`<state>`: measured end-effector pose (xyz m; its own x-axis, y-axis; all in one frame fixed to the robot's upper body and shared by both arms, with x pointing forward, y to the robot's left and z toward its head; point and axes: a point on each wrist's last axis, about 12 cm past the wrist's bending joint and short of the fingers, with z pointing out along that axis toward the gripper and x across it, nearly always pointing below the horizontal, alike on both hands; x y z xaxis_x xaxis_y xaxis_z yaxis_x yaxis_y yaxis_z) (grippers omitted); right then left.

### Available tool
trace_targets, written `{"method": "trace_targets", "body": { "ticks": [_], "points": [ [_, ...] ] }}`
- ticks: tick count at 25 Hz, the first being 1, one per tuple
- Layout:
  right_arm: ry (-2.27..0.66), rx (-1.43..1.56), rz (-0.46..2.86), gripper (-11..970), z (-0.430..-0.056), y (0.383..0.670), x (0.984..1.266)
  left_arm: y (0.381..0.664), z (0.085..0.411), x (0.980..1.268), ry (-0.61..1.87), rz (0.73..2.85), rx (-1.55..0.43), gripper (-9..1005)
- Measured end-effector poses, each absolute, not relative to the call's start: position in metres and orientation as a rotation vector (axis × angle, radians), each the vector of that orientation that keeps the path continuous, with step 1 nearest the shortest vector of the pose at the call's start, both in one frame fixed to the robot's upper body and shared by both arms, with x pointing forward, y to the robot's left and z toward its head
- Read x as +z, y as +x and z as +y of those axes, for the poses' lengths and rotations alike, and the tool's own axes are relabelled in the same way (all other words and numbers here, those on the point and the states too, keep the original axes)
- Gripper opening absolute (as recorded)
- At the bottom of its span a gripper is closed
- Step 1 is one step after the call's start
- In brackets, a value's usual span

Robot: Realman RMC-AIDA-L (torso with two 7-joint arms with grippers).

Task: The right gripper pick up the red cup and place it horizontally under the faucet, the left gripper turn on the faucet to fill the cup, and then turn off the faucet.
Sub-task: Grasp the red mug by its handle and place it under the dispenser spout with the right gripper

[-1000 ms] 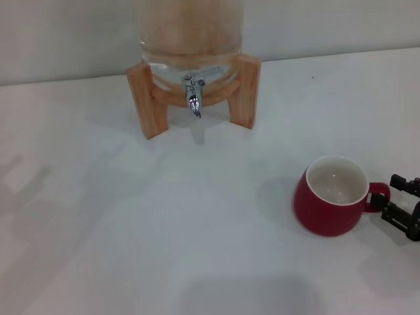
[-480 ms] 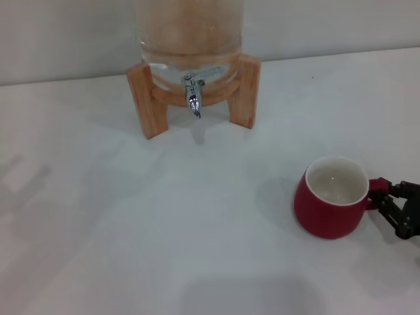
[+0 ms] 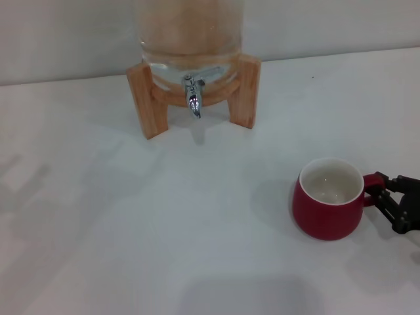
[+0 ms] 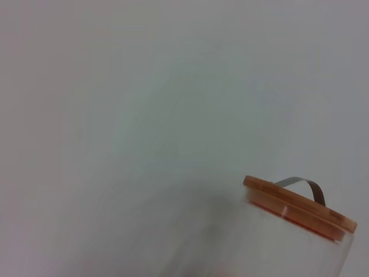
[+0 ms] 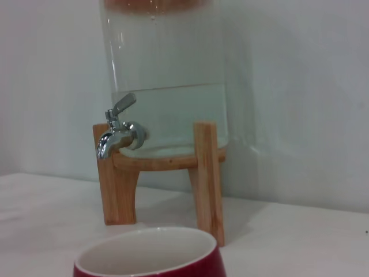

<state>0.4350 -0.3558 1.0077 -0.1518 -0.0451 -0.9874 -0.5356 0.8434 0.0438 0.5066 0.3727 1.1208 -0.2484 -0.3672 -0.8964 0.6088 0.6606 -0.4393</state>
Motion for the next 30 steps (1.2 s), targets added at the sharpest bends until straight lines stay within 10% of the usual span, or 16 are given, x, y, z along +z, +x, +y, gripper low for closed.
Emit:
{"method": "trace_targets", "body": {
  "ticks": [30],
  "points": [
    [-0.432,0.524,1.634,164,-0.33,0.458,1.01,0.507,0.373,1.119,0.198,1.584,-0.923,826]
  ]
}}
